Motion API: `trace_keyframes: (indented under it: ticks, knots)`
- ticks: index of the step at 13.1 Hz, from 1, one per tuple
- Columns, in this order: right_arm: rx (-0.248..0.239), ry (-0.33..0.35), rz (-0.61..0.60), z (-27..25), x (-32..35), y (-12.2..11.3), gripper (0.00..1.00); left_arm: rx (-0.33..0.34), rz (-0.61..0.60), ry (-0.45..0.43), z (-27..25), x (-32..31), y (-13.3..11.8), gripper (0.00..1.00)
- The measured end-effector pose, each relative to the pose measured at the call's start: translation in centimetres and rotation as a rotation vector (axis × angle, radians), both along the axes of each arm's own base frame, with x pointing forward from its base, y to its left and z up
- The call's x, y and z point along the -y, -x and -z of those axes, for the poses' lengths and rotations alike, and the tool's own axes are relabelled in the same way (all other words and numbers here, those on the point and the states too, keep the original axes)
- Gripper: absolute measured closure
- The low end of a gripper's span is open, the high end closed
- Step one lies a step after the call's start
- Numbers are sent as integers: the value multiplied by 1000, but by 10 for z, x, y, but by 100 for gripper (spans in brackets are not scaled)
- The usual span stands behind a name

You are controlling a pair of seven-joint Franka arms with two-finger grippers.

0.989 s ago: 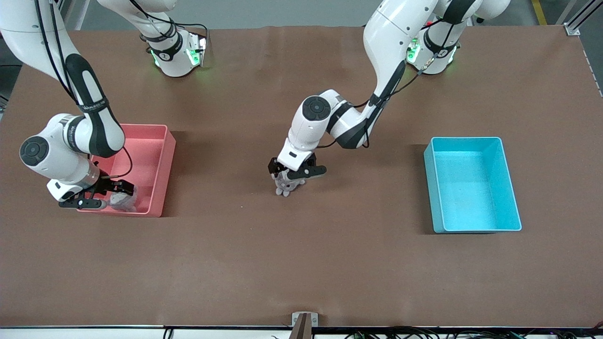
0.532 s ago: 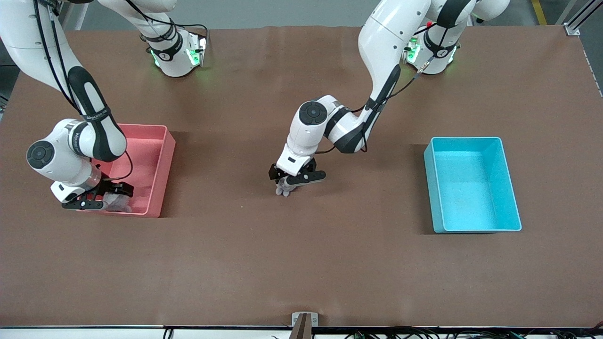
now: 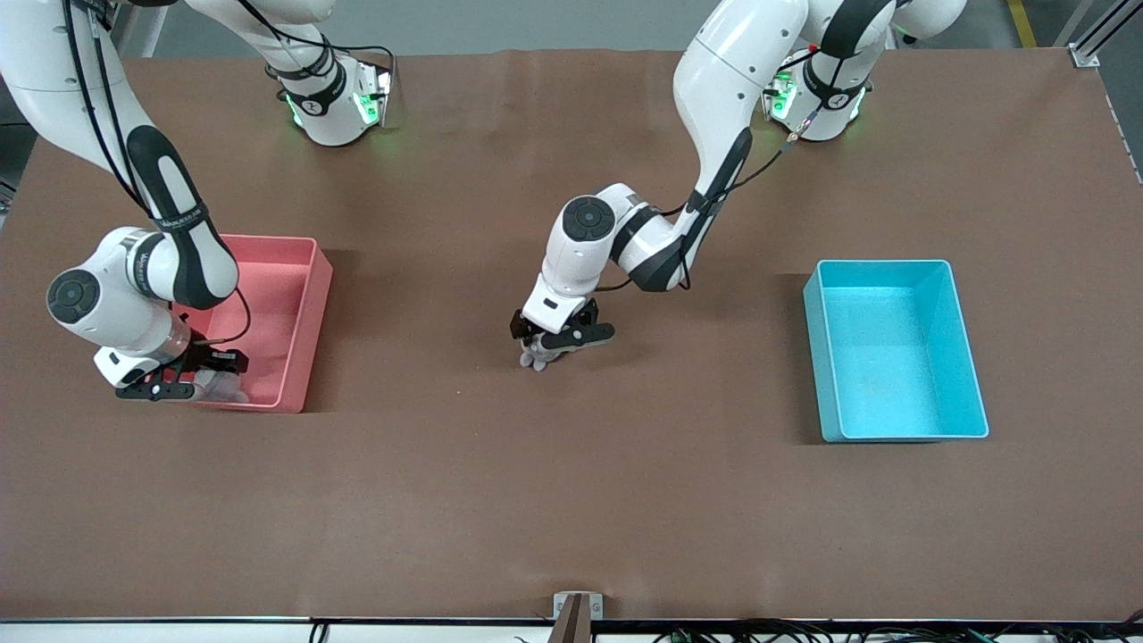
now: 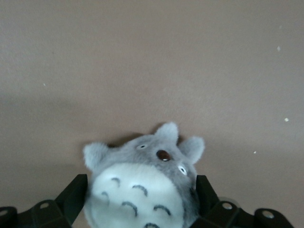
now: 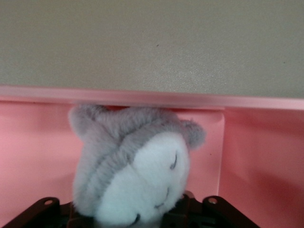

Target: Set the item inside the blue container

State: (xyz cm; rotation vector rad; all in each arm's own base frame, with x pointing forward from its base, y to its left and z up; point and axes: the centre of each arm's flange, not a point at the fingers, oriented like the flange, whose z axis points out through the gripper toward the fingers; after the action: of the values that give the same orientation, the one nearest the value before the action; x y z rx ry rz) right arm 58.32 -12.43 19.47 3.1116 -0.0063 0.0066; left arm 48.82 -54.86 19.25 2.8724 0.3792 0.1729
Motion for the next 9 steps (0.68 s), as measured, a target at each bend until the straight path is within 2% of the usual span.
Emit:
trace_keyframes:
  ticks: [4,5,7,9]
  knots:
    - [-87,-26,21,-29,-4,-17,100,-15,11,-13,7,6,11,2]
    - [-102,-31,28,-39,-6,-20,100,-21,-2,-13,8,7,13,2]
    - [-134,-40,43,-56,-10,-25,100,-27,-30,-9,8,8,14,25]
    - [-160,-46,60,-74,-17,-29,100,-27,-35,-6,7,8,14,42]
